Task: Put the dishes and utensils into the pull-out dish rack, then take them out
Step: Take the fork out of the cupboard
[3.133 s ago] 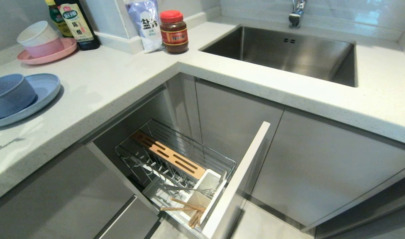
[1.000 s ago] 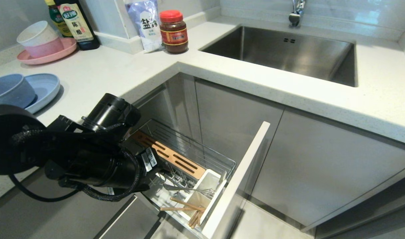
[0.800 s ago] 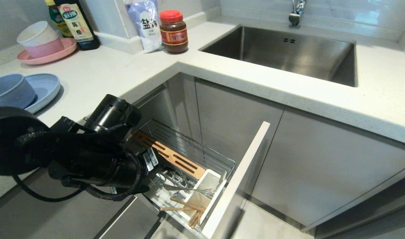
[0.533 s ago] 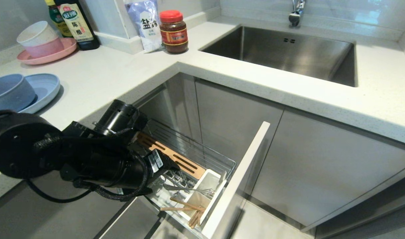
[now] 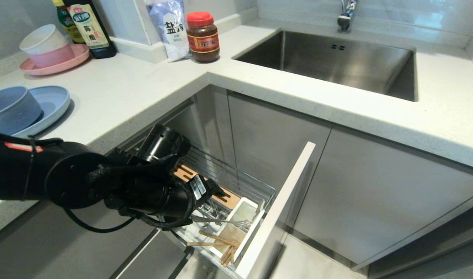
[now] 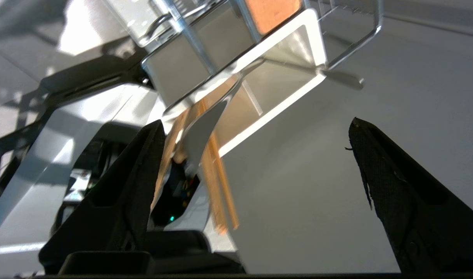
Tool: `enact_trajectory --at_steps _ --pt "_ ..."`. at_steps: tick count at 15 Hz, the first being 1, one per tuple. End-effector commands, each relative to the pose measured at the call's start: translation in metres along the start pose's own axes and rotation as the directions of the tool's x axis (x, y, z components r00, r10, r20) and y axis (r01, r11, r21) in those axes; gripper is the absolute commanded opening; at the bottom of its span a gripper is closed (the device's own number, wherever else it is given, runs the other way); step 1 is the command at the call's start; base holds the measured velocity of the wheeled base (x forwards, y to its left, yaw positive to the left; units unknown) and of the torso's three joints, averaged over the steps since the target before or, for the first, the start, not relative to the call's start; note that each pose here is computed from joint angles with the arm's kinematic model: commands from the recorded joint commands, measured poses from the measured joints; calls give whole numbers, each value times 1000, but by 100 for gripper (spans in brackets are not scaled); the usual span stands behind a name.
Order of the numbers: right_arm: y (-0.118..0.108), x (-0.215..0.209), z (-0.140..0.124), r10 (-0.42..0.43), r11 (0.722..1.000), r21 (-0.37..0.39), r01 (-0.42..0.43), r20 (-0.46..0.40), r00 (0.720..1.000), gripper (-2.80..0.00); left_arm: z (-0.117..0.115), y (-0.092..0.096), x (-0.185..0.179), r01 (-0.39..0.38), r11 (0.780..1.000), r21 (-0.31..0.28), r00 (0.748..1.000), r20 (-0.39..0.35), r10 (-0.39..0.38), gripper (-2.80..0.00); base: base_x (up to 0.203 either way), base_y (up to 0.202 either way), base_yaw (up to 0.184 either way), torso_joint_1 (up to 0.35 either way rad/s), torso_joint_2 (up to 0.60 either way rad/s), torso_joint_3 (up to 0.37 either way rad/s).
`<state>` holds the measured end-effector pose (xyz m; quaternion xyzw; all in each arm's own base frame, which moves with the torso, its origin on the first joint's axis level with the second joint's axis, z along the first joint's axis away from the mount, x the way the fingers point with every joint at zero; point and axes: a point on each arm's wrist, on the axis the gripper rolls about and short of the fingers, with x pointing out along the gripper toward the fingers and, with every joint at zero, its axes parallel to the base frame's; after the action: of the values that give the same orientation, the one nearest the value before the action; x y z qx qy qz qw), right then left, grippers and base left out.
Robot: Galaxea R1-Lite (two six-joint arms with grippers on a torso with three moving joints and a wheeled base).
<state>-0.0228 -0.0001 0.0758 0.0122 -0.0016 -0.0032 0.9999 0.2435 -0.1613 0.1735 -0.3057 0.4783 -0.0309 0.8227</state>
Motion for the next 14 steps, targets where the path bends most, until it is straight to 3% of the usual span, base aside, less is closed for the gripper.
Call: enact_trajectory --at_steps 1,14 --pt "0 0 0 0 1000 0 0 3 1000 -280 1 -2 14 -9 1000 -4 1000 -5 9 0 0 0 0 0 0 0" --pt "0 0 0 0 1000 0 0 3 1000 -280 1 -3 25 -17 1000 -4 999 -33 17 0 0 0 0 0 0 0"
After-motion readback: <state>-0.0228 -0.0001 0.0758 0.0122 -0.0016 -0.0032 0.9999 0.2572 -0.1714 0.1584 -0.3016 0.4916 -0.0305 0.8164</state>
